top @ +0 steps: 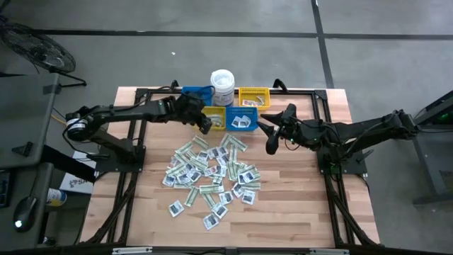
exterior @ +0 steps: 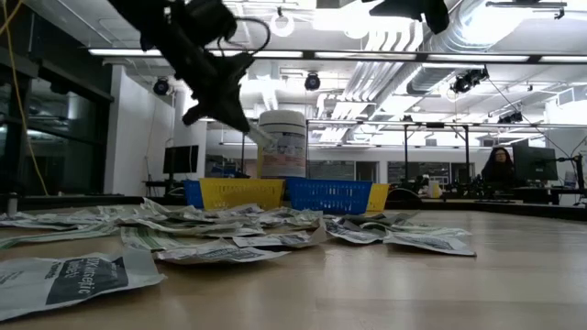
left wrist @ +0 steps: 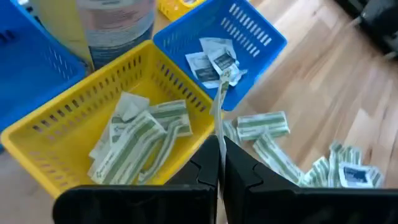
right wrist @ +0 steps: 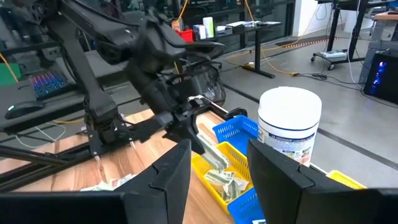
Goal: Pick & Place First Aid Supplies
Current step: Put the green bandage pad into the left yellow bin
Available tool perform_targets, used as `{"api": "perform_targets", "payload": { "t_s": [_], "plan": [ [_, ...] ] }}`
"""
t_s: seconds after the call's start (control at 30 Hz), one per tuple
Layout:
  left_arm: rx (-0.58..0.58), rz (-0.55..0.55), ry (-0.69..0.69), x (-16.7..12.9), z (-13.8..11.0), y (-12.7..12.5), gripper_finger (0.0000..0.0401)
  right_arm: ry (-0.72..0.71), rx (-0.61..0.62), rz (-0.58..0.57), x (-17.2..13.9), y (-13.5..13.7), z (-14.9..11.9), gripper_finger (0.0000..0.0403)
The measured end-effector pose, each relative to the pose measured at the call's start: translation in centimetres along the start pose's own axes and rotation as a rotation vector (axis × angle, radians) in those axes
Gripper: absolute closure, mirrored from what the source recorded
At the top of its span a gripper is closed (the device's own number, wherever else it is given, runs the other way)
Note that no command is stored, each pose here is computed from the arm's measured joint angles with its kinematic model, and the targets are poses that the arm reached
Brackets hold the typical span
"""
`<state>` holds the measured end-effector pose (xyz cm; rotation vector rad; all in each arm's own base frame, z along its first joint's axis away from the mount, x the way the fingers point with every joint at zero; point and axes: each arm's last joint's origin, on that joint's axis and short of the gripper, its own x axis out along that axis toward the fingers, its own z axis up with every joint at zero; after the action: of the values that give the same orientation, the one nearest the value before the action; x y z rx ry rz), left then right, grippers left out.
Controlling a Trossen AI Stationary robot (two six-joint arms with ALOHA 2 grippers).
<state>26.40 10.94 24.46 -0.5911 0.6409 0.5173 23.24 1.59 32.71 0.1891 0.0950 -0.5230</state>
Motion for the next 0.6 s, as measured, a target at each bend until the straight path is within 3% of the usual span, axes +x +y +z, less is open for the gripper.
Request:
{"api": "perform_targets", "payload": {
  "t_s": [0.27,0.6],
  "plan": [
    [-0.163,-0.010,0.012,1.1,-1.0,4.3,0.0401,0.005,-0.003,-0.002,0.0,0.0,-0.1,0.0251],
    [-0.245,-0.047,0.037,2.2,-0.9,5.4,0.0401,0.000,0.003,-0.032,0.0,-0.1,-0.1,0.0251]
  ]
}}
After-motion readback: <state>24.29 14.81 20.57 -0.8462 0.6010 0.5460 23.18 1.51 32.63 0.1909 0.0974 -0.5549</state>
